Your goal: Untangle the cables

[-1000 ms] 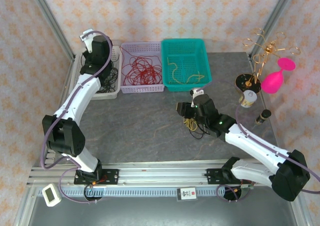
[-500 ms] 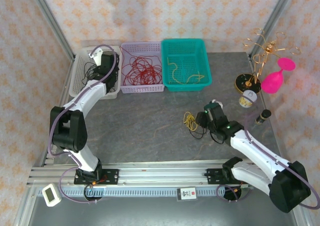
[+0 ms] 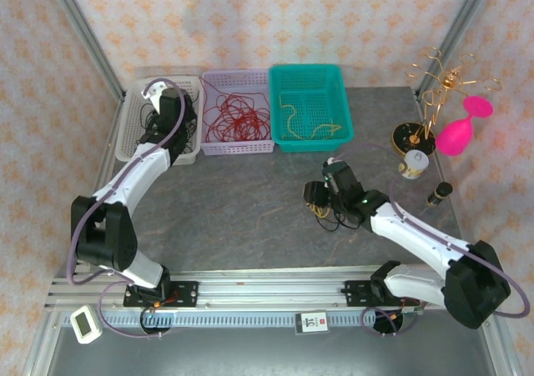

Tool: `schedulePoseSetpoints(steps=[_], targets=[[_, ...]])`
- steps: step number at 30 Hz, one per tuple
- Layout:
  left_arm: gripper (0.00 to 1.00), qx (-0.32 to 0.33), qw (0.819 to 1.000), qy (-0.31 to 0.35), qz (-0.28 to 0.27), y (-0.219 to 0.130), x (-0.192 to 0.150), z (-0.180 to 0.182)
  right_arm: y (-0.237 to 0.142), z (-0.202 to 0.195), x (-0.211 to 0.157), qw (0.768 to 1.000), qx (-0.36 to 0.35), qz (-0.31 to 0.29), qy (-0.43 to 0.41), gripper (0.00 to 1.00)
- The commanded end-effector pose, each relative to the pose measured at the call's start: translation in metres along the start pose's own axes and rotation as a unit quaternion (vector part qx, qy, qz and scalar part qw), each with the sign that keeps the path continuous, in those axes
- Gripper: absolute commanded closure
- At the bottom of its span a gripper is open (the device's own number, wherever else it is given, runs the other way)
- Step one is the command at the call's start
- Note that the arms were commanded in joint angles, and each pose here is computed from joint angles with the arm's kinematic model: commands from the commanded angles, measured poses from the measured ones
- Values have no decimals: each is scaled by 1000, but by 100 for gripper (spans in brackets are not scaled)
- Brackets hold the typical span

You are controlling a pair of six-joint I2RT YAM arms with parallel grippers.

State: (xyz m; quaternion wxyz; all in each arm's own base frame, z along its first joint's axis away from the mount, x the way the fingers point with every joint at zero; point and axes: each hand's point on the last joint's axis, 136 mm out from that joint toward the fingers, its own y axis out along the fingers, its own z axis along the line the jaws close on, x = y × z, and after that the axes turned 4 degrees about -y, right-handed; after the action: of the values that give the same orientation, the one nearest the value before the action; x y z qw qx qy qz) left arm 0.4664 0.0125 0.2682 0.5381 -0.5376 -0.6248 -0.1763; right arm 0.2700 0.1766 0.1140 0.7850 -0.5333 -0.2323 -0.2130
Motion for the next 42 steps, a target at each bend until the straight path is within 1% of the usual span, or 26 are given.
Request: schedulePoseSetpoints(steps=[1, 3, 5, 7, 10, 12, 14, 16, 19, 20, 22, 23, 24, 26, 27, 30, 31, 32, 33, 34, 35, 36, 37, 39, 40, 42], targets=[[47, -52, 998, 25, 9, -30, -5, -19, 11, -12, 12, 999, -45, -22, -2, 55], [47, -69, 996, 48, 28, -47, -18, -22, 15, -22, 10, 997, -76, -14, -3, 58], [47, -81, 994, 55, 41, -64, -29, -21, 18, -27, 6, 996, -88, -9, -5, 61], [47, -112, 991, 59, 50, -83, -43, -27, 22, -23, 3, 997, -71, -9, -6, 65], [47, -167, 981, 60, 73, -109, -66, -37, 28, -16, 2, 999, -48, -13, -6, 79], [48, -211, 971, 58, 98, -126, -86, -46, 29, -14, 6, 999, -50, -14, -10, 90], [49, -254, 957, 60, 123, -144, -108, -55, 25, -13, 13, 998, -54, -19, -17, 98], [50, -290, 944, 61, 148, -161, -130, -62, 17, -12, 20, 998, -59, -28, -24, 100], [51, -347, 918, 58, 182, -185, -165, -70, 1, -10, 32, 996, -65, -40, -35, 100], [51, -374, 906, 55, 193, -195, -174, -75, -6, -7, 36, 997, -61, -43, -37, 100], [51, -438, 872, 54, 212, -216, -190, -86, -21, 5, 46, 997, -36, -50, -40, 100], [51, -474, 851, 55, 218, -229, -195, -93, -31, 14, 52, 997, -19, -54, -42, 100], [51, -515, 825, 60, 223, -245, -199, -102, -40, 23, 58, 997, 1, -57, -43, 100], [49, -572, 787, 62, 224, -267, -200, -115, -56, 42, 67, 996, 43, -60, -51, 100], [49, -582, 779, 57, 225, -270, -199, -121, -63, 51, 70, 995, 62, -59, -56, 100], [47, -585, 775, 31, 237, -266, -196, -140, -85, 75, 82, 989, 114, -62, -65, 100], [45, -594, 766, 10, 244, -269, -193, -147, -90, 81, 85, 987, 129, -67, -67, 100], [44, -593, 762, -24, 257, -269, -191, -152, -96, 86, 89, 985, 141, -77, -68, 100], [42, -602, 753, -52, 261, -271, -187, -156, -99, 89, 90, 983, 150, -83, -70, 100], [42, -616, 736, -85, 268, -278, -182, -160, -102, 91, 92, 981, 159, -91, -71, 100], [42, -618, 726, -119, 279, -279, -179, -162, -103, 93, 92, 978, 168, -97, -73, 100], [42, -621, 717, -138, 286, -283, -177, -163, -103, 95, 91, 977, 174, -100, -74, 100], [42, -622, 710, -153, 291, -285, -176, -164, -102, 95, 90, 976, 179, -102, -75, 100], [46, -600, 719, -169, 306, -280, -183, -164, -101, 97, 88, 973, 188, -107, -74, 100], [47, -590, 726, -164, 312, -278, -190, -164, -101, 98, 88, 972, 195, -109, -74, 100], [48, -562, 747, -145, 325, -270, -205, -163, -101, 101, 87, 969, 205, -112, -78, 100]])
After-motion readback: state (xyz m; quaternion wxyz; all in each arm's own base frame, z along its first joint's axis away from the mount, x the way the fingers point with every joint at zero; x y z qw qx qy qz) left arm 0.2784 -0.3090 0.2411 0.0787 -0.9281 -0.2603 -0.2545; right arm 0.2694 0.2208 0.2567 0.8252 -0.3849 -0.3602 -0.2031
